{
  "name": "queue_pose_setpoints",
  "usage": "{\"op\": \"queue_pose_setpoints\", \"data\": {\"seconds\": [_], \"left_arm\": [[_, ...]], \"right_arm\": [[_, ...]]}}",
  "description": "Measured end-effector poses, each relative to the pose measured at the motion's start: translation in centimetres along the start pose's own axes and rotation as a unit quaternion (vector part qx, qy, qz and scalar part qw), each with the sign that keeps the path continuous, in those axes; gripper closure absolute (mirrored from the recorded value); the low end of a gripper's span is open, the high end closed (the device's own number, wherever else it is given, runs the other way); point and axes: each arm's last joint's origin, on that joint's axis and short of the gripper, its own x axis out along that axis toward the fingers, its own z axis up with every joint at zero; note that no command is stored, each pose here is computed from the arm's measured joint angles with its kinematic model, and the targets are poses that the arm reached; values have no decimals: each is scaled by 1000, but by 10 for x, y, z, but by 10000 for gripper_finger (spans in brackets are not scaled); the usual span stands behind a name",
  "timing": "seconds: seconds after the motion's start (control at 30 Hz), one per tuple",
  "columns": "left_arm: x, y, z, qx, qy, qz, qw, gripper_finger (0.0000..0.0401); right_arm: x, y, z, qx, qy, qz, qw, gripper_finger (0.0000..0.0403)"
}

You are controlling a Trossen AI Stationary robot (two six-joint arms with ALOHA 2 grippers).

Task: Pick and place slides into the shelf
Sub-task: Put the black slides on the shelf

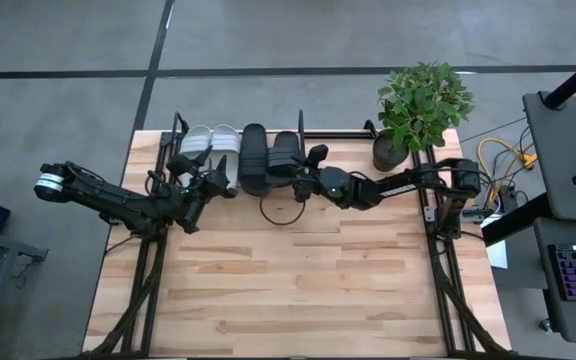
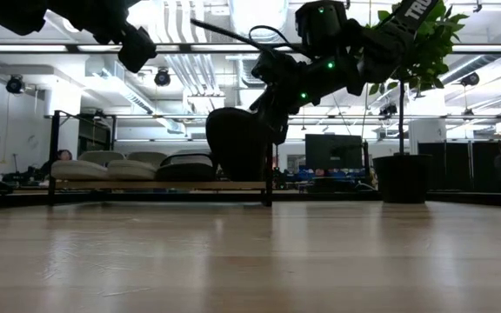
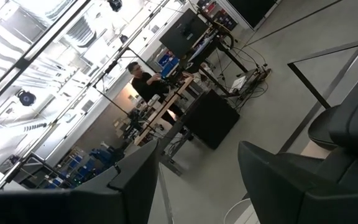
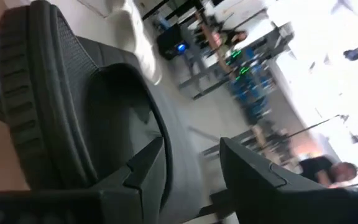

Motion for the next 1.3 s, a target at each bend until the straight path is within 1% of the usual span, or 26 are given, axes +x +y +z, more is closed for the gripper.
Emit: {"op": "queue_pose_setpoints", "data": {"seconds": [0.13,0.3,0.57,0.67,0.77,0.87,1.13,1.23,1.3], "left_arm": [[0,0,0,0,0,0,1000,197],[0,0,0,0,1,1,1000,197],[0,0,0,0,1,1,1000,197],[0,0,0,0,2,1,1000,197],[0,0,0,0,8,4,1000,197],[0,0,-1,1,18,9,1000,197],[0,0,-2,3,20,10,1000,197],[0,-1,-3,4,20,10,1000,197],[0,-1,-3,4,20,10,1000,197]], "right_arm": [[3,-2,5,33,24,27,999,255],[6,-6,15,52,44,50,996,254],[1,-15,54,42,44,91,994,259],[-2,-22,66,58,50,101,992,259],[-5,-27,70,83,65,123,987,263],[-7,-24,68,91,75,151,982,280],[-10,-14,63,102,79,166,978,367],[-11,-10,60,112,74,187,973,387],[-12,-7,57,118,78,193,971,392]]}}
